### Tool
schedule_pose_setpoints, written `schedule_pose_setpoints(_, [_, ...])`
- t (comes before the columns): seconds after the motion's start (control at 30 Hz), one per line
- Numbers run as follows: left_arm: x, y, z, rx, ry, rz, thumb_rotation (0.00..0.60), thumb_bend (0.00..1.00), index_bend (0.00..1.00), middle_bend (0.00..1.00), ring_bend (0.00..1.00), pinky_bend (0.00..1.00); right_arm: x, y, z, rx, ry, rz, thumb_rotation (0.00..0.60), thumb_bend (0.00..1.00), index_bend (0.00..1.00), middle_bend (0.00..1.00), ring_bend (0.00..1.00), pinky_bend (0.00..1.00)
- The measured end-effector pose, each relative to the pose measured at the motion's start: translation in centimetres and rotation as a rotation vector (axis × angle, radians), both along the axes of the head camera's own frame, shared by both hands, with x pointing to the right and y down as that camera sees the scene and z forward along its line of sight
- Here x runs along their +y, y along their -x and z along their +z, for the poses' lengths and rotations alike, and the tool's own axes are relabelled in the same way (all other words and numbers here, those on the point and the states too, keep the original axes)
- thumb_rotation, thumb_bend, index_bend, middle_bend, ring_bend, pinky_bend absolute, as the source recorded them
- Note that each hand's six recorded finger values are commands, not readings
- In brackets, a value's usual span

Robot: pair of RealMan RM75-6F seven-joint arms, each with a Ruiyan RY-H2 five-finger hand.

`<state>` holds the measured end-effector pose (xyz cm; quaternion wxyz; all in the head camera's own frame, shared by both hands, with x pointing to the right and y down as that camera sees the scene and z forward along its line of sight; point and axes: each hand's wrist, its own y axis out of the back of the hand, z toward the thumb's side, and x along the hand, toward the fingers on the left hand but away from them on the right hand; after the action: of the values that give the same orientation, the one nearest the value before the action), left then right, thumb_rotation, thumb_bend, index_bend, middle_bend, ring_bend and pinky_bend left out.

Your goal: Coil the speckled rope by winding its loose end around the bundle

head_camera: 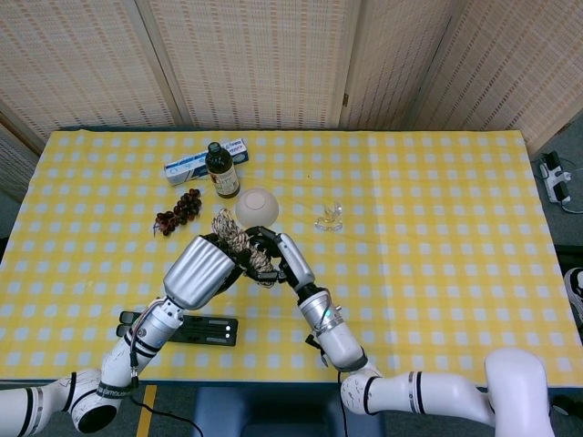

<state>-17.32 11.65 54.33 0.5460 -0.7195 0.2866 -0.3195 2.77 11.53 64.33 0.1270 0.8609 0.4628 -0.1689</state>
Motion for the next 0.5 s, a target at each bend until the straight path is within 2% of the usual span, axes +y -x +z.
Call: schedule_pose_setpoints(0.5, [0.0, 2.1, 0.4, 0.018, 0.022, -0.053, 0.6, 0.51, 0.64, 0.9, 0.81, 0.77, -0.7, -1.3, -0.1, -0.029, -0.019, 0.038, 0.6, 0.51, 1.0, 0.83, 0.9, 0.78])
